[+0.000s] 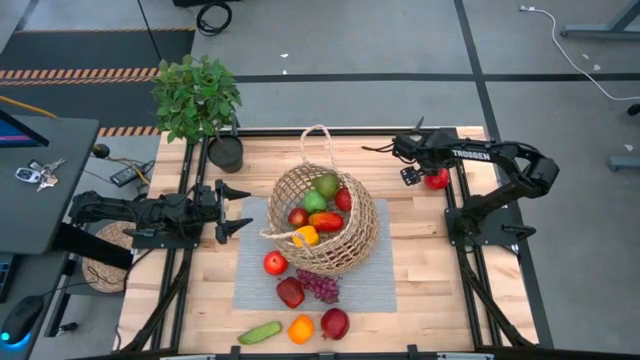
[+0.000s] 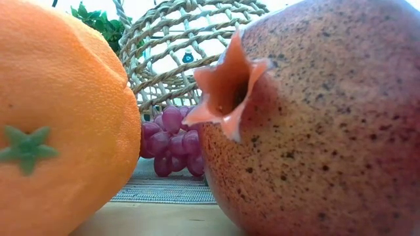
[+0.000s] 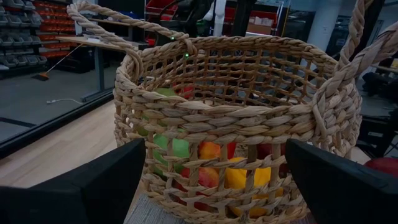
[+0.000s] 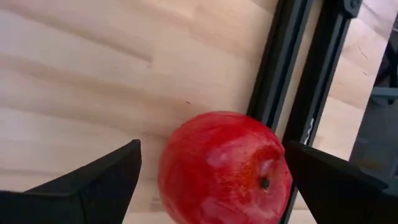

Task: Build produce basket
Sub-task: Put the red apple into the basket

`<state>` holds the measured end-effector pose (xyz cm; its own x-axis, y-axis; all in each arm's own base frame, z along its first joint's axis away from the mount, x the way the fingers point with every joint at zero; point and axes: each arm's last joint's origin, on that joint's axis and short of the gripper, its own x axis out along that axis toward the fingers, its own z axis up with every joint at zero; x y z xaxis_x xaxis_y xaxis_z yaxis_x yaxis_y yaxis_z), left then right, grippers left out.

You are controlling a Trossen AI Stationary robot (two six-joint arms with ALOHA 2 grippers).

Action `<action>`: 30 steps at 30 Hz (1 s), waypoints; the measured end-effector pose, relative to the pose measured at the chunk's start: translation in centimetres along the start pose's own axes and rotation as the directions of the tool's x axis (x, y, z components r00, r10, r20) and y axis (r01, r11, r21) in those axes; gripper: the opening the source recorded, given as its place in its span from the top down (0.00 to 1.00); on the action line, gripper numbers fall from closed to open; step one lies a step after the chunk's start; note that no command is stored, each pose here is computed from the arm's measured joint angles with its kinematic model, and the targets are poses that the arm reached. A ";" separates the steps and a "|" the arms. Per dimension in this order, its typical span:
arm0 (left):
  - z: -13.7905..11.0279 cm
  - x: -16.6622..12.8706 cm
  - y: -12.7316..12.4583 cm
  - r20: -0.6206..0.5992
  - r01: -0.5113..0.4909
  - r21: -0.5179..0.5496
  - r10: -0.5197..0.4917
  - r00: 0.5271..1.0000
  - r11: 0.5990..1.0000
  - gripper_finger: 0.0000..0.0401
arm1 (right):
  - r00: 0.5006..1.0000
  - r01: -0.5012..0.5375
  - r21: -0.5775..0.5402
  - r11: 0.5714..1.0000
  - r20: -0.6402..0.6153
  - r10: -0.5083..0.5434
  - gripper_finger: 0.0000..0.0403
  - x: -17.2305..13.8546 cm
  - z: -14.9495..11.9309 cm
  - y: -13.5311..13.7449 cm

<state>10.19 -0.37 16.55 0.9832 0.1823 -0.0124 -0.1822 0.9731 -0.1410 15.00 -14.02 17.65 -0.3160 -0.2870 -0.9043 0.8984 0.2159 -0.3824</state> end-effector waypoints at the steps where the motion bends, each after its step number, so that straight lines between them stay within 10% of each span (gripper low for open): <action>1: 0.0 0.0 0.0 0.000 0.000 0.000 0.000 1.000 1.000 0.02 | 1.000 0.013 0.010 1.000 0.002 -0.013 0.01 0.2 -0.1 -0.1; 30: 0.0 0.0 0.0 0.000 0.000 0.000 0.000 1.000 1.000 0.02 | 0.998 -0.048 -0.024 0.999 -0.038 0.047 0.12 1.0 -0.8 -0.1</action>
<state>10.19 -0.37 16.55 0.9831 0.1825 -0.0126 -0.1824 0.9730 -0.1411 14.31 -13.57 16.67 -0.2847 -0.2408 -0.9279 0.9051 0.2514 -0.3429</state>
